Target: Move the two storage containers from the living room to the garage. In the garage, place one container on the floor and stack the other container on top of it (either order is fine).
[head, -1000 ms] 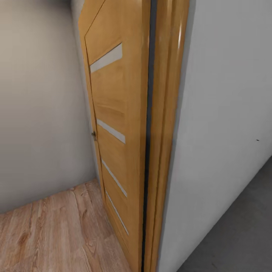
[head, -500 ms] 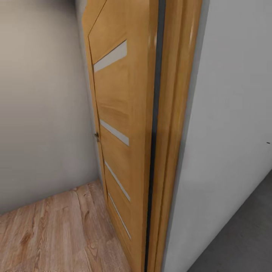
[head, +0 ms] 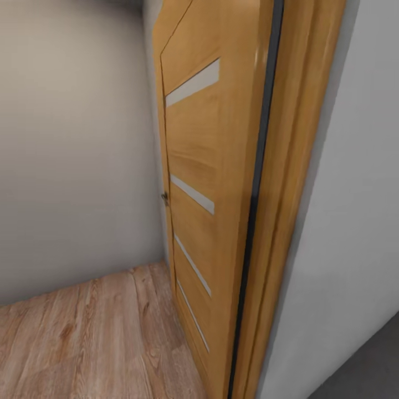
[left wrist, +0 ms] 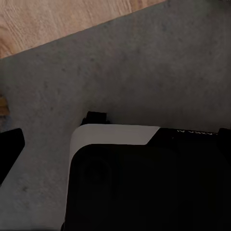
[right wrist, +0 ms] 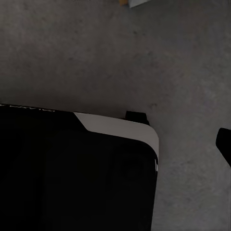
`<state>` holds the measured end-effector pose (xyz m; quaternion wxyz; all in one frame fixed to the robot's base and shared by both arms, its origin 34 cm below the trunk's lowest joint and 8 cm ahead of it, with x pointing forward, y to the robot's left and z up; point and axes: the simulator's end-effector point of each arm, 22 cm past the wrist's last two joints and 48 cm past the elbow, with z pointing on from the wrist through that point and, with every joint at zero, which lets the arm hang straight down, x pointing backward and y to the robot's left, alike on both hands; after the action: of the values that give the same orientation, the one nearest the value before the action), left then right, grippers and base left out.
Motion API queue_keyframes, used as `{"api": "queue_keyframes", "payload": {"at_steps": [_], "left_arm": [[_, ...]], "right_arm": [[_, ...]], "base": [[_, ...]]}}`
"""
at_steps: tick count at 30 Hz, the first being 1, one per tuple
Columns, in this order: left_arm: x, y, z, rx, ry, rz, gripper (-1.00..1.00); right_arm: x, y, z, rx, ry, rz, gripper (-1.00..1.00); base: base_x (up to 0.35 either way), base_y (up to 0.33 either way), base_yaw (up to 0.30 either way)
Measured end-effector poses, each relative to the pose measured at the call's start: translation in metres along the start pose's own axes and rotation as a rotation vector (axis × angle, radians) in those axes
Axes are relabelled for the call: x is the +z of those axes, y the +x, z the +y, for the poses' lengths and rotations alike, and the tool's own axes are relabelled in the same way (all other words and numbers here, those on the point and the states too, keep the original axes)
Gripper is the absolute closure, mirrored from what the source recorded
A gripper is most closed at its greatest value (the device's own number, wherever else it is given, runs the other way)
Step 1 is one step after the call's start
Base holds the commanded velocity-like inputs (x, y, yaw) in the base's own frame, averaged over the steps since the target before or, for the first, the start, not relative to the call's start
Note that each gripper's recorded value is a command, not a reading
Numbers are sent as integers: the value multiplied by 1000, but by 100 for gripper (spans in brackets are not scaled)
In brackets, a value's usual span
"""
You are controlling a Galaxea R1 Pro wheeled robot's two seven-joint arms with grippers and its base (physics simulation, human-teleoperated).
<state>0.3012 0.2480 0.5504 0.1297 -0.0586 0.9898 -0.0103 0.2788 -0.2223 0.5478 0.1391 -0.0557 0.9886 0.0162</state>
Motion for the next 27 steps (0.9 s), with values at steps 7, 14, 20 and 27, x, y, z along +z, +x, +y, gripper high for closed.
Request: {"api": "queue_keyframes", "payload": {"at_steps": [7, 14, 20, 27], "left_arm": [[0, 0, 0, 0, 0, 0, -100], [0, 0, 0, 0, -1, 0, -100], [0, 0, 0, 0, 0, 0, -100], [0, 0, 0, 0, 0, 0, -100]], "right_arm": [[0, 0, 0, 0, 0, 0, -100], [0, 0, 0, 0, 0, 0, -100], [0, 0, 0, 0, 0, 0, -100], [0, 0, 0, 0, 0, 0, -100]], "base": [[0, 0, 274], [0, 0, 274], [0, 0, 274], [0, 0, 274]]}}
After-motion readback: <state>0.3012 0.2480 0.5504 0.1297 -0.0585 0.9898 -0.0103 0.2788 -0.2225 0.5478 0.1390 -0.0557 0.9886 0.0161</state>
